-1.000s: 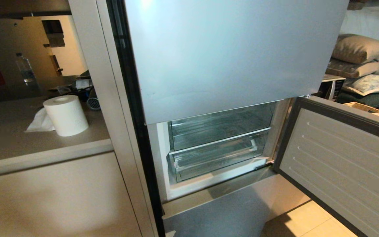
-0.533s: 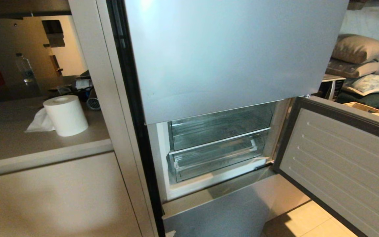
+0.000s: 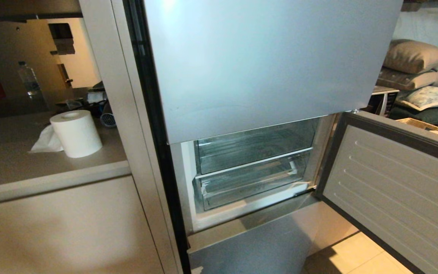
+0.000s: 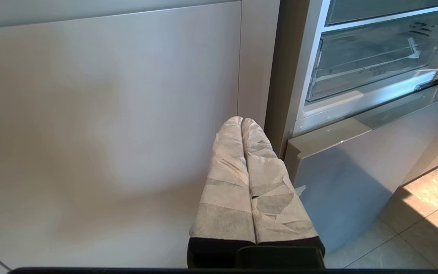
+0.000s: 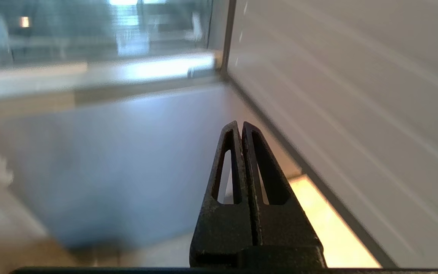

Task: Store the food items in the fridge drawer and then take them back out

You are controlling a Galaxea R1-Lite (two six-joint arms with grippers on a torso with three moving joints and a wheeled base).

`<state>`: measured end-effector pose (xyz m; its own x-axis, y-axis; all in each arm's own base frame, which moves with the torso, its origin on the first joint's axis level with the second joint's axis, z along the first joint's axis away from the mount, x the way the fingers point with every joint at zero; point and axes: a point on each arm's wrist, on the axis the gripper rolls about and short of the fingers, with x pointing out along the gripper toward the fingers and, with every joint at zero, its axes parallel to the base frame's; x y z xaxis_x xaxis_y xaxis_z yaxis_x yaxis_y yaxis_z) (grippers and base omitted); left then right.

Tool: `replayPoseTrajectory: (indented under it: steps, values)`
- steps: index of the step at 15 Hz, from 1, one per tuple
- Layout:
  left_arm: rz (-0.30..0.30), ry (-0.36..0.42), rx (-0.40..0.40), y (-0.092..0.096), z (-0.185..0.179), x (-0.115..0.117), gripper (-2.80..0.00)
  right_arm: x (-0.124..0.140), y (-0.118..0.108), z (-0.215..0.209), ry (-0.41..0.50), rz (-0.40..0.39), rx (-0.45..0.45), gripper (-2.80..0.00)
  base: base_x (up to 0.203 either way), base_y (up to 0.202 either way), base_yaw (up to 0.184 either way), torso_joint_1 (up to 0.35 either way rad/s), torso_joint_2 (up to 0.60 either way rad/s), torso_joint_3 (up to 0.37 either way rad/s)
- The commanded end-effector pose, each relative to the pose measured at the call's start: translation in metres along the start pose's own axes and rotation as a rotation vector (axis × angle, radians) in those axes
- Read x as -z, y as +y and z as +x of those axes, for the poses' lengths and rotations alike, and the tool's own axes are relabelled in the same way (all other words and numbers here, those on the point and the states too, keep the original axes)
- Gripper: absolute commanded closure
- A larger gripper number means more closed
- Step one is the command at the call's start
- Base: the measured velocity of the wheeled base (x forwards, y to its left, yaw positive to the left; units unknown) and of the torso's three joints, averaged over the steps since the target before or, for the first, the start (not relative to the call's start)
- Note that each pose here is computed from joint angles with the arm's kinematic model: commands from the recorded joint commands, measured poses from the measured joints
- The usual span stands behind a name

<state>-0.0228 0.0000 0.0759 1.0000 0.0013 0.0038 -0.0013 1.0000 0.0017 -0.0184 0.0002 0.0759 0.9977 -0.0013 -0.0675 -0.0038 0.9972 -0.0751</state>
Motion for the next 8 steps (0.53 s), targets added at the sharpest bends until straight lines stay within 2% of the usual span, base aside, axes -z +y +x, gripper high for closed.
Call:
replayPoseTrajectory:
  steps: [1,2,3,8]
  values:
    - [0.000,0.002,0.000,0.0000,0.0002,0.0004,0.00,0.0018,0.0001,-0.0043,-0.056,0.014,0.010,0.00,0.000,0.000,0.000,0.000,0.00,0.000]
    - [0.000,0.001,0.000,0.0000,0.0001,0.0004,0.00,0.0016,0.0001,-0.0043,-0.058,0.023,0.011,0.00,0.000,0.000,0.000,0.000,0.00,0.000]
    - [0.000,0.002,0.000,0.0000,0.0002,0.0004,0.00,0.0012,0.0000,-0.0044,-0.060,0.071,0.013,0.00,0.000,0.000,0.000,0.000,0.00,0.000]
    - [0.001,0.001,0.000,0.0000,0.0001,0.0004,0.00,0.0013,0.0000,-0.0043,-0.061,0.076,0.015,0.00,0.000,0.000,0.000,0.000,0.00,0.000]
